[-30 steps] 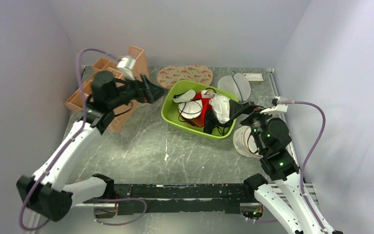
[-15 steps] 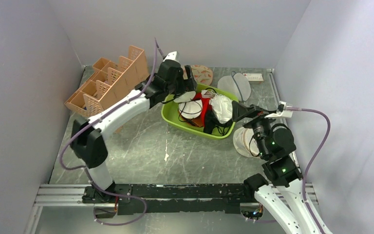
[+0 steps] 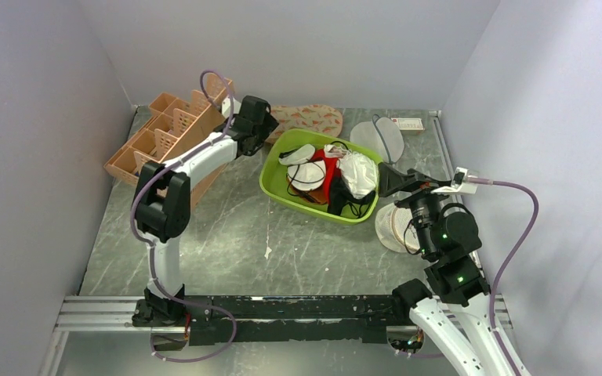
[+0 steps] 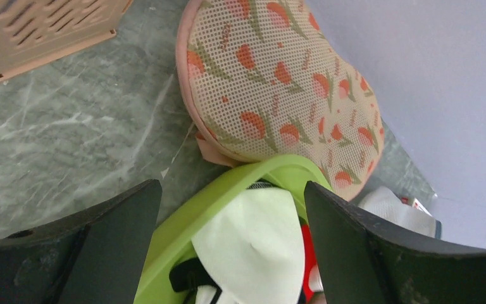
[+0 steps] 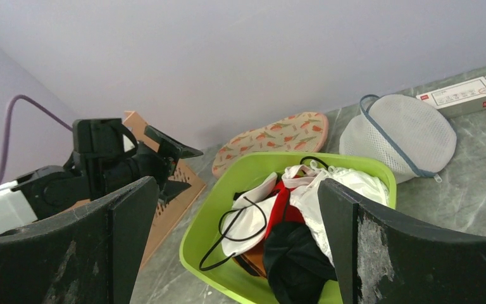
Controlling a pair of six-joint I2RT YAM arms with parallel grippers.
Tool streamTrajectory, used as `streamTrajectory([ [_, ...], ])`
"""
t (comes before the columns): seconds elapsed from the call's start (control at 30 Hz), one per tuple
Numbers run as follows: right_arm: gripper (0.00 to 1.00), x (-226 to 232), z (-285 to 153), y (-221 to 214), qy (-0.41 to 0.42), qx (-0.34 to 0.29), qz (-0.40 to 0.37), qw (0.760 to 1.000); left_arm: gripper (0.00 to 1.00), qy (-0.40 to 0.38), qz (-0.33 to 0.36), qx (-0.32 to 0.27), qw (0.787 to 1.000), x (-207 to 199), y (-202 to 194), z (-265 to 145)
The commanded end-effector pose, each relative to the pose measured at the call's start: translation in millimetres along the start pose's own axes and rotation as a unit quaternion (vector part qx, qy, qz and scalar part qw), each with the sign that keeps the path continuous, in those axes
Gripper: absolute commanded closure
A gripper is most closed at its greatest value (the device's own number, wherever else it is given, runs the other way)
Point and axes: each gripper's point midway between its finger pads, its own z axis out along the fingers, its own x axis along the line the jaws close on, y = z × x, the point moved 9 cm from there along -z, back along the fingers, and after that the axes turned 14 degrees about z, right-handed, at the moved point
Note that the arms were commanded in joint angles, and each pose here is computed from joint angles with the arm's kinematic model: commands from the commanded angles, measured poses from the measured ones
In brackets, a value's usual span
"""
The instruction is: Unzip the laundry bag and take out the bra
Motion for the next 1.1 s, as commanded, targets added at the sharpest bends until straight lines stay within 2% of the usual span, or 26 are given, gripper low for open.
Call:
streamTrajectory([
  [0.0, 0.00, -1.4, -3.0, 1.9, -0.008, -0.003, -0.005, 1.000, 0.05, -0.006, -0.044, -0.012, 0.999, -7.1, -10.0, 20.6],
  [0.17, 0.00, 0.1, -3.5, 1.9, -0.003, -0.002, 0.000, 1.000, 0.10, 0.050, -0.076, -0.061, 0.994, 11.6, -20.5, 44.6],
  [0.3, 0.00, 4.5, -5.0, 5.0, 0.001, 0.003, 0.009, 1.000, 0.15, 0.050, -0.092, -0.095, 0.990, 20.6, -24.0, 56.7],
  [0.47, 0.00, 3.5, -5.5, 2.7, 0.005, 0.003, 0.014, 1.000, 0.04, 0.038, -0.124, -0.091, 0.987, 19.0, -34.0, 76.8],
  [0.53, 0.00, 4.8, -5.8, 4.1, 0.006, 0.003, 0.015, 1.000, 0.03, 0.031, -0.128, -0.095, 0.987, 17.8, -36.7, 84.0],
  [0.7, 0.00, 9.8, -6.8, 10.4, 0.010, 0.001, 0.015, 1.000, 0.14, 0.021, -0.164, -0.095, 0.982, 24.0, -41.7, 107.5],
  [0.9, 0.00, 13.3, -7.8, 13.2, 0.017, 0.002, 0.018, 1.000, 0.25, -0.033, -0.144, -0.134, 0.980, 7.8, -29.7, 122.5],
  [1.0, 0.00, 13.5, -7.5, 12.2, 0.018, 0.005, 0.021, 1.000, 0.41, -0.061, -0.171, -0.136, 0.974, 8.1, -20.5, 126.0],
  [1.07, 0.00, 13.0, -6.4, 10.4, 0.018, 0.008, 0.020, 1.000, 0.56, -0.092, -0.180, -0.141, 0.969, 4.7, -10.4, 122.9],
])
